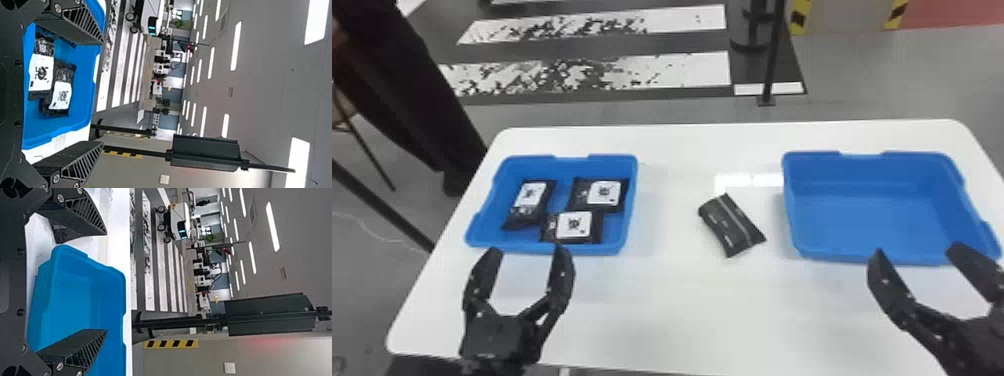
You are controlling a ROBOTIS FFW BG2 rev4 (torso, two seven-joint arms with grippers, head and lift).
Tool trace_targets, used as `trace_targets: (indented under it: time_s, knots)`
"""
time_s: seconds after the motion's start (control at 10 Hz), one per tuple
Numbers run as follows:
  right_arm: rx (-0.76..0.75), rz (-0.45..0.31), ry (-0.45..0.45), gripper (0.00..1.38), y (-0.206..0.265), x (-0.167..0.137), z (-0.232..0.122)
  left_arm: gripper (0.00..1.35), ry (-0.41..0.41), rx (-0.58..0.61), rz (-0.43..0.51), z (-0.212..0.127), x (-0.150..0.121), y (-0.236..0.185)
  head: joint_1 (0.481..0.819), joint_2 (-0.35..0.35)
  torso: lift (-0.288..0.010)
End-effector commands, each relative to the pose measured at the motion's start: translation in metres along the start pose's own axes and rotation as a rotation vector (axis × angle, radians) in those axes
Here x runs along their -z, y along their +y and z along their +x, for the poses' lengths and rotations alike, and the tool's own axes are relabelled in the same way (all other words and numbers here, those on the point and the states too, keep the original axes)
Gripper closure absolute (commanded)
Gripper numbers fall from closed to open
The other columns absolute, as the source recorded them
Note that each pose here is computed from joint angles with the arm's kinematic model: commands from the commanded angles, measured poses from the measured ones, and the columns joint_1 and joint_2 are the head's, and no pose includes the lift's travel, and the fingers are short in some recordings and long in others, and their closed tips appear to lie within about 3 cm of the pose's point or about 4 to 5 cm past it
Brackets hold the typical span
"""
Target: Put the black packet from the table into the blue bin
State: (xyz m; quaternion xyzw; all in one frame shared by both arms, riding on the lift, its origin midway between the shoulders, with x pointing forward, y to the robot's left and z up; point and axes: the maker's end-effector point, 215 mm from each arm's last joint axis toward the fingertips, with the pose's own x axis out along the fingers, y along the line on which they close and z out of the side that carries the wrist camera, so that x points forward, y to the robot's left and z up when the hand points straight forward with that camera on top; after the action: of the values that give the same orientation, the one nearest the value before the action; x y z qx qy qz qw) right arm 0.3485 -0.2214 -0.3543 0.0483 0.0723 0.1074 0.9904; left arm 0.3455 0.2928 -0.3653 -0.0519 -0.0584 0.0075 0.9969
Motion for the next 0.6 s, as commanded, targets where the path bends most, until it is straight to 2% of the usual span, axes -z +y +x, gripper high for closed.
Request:
trace_targets:
  time_s: [0.0,0.5]
  knots:
    - [0.001,0.0,0.001,0.13,-0.0006,0.0008,-0.0002,0.13,0.0,0.0,-0.001,0.0001,-0.0002,0.0004,0.695,0.119,-0.11]
    - [0.001,0.004,0.0,0.13,-0.0006,0.0005,-0.0002,0.13,0.002,0.002,-0.006,-0.0009,0.0006,-0.0005,0.695,0.12,-0.11]
